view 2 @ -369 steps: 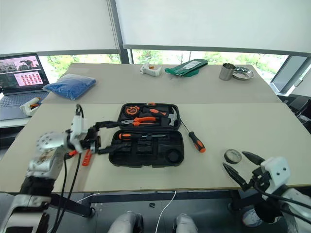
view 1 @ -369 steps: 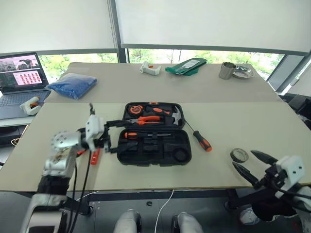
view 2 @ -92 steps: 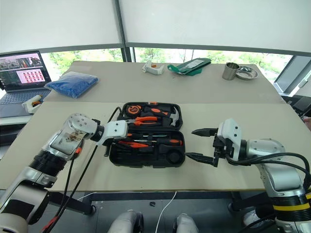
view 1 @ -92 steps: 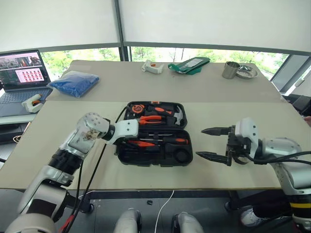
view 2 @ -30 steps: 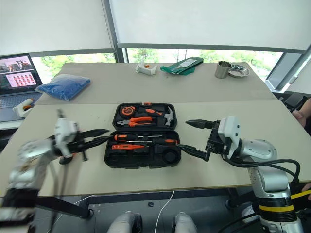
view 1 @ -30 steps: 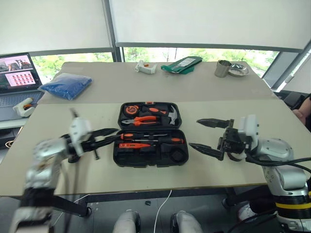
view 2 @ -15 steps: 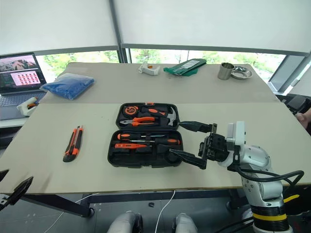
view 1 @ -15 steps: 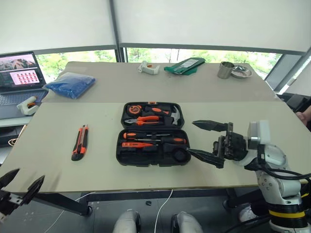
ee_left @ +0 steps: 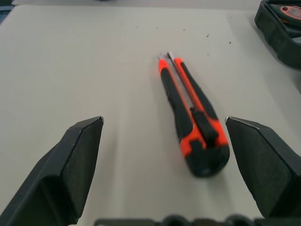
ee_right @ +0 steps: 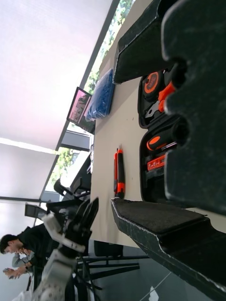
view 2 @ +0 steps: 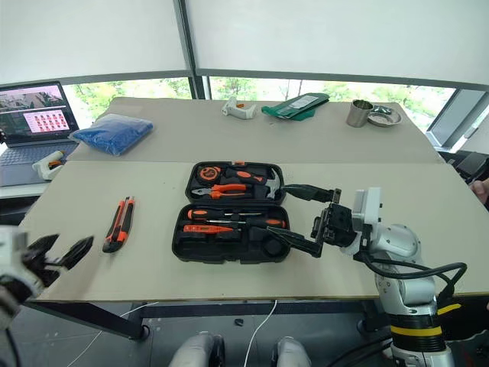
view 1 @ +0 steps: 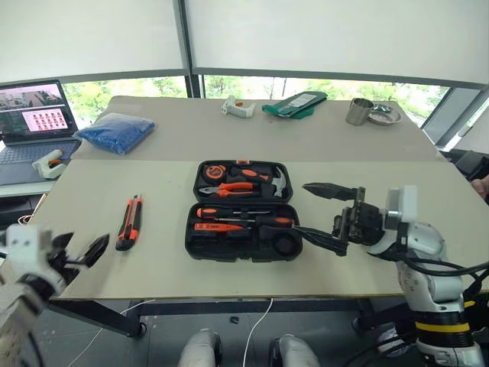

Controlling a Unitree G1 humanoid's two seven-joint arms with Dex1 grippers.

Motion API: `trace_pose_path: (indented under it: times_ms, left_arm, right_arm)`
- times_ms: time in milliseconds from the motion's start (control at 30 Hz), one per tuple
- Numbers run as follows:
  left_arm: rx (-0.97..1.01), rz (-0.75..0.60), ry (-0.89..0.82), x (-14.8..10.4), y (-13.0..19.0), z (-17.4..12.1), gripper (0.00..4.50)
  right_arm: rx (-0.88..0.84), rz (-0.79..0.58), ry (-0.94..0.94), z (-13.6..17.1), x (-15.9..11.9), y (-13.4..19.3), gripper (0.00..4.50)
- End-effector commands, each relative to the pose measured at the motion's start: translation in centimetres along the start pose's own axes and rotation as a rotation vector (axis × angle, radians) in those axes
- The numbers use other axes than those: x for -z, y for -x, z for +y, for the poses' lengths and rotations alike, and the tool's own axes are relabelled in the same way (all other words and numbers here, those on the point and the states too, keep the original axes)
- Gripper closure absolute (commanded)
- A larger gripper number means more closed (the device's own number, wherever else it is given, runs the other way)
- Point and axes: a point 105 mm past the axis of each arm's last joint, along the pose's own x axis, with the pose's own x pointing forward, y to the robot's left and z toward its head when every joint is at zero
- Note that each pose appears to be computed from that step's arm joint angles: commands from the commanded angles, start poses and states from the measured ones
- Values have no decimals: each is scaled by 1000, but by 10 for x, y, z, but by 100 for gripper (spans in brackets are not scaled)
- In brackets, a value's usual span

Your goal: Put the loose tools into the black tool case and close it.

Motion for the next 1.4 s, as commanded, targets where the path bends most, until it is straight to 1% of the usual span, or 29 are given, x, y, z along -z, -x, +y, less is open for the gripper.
trace_pose_path:
  times_ms: [33,133,200,267,333,400,433,567,633,667,700,767,800,833,867,900,933,967,1033,1100,1200,1300,1400]
  left_arm:
    - [-40,50,-1,-5,-24,-14,5]
    - [-76,59,1,-8,-44,-22,5]
    - [-109,66,-15,-6,-55,-21,5]
    - [-105,104,-2,1,-64,-25,5]
    - [-147,155,9,9,-69,-21,5]
    - [-197,166,32,12,-69,-15,55]
    - [-196,170,41,13,-69,-16,65]
    - [-141,205,46,23,-71,-25,221]
    - [-126,174,31,17,-72,-25,285]
    - [-121,157,25,14,-73,-24,284]
    - [-92,90,14,1,-74,-27,284]
    - [31,-42,71,-31,-75,-39,284]
    - [151,-122,61,-53,-72,-53,284]
    - [295,-182,6,-73,-65,-70,284]
    - [391,-214,-42,-84,-60,-82,284]
    - [517,-212,-125,-91,-54,-98,284]
    - [591,-200,-175,-94,-50,-107,284]
    - [770,-142,-370,-85,-37,-130,284]
    - [1018,-33,-618,-62,-19,-156,284]
    - [1155,-24,-700,-56,-15,-177,284]
    - [1237,-28,-797,-48,-23,-195,284]
    - [1231,-7,-877,-38,-40,-203,284]
    - [1242,0,-921,-33,-50,-211,284]
  right_arm:
    - [-31,-5,44,1,-7,-4,0]
    - [-37,-1,46,0,-7,-6,0]
    - [-35,-3,48,-1,-7,-7,0]
    - [-32,-5,48,-2,-8,-8,0]
    - [-34,-7,48,-2,-8,-9,0]
    - [-39,-8,50,-1,-9,-9,0]
    - [-33,-11,52,-2,-9,-9,0]
    - [-12,-15,57,-4,-10,-8,0]
    - [-10,-15,60,-4,-11,-8,0]
    - [-9,-15,61,-4,-11,-8,0]
    - [-7,-15,63,-5,-11,-7,0]
    - [-5,-9,68,-5,-12,-7,0]
    - [-6,-3,71,-6,-13,-6,0]
    - [-7,6,73,-7,-14,-4,0]
    - [-8,12,75,-8,-15,-3,0]
    - [-11,27,74,-10,-17,0,0]
    - [-13,37,73,-11,-17,2,0]
    - [-22,62,68,-11,-17,6,0]
    - [-48,113,65,-9,-15,14,0]
    - [-74,171,59,-6,-10,23,0]
    - [-74,210,50,-4,-8,29,0]
    - [-52,230,43,-1,-9,34,0]
    - [-32,254,35,5,-7,40,0]
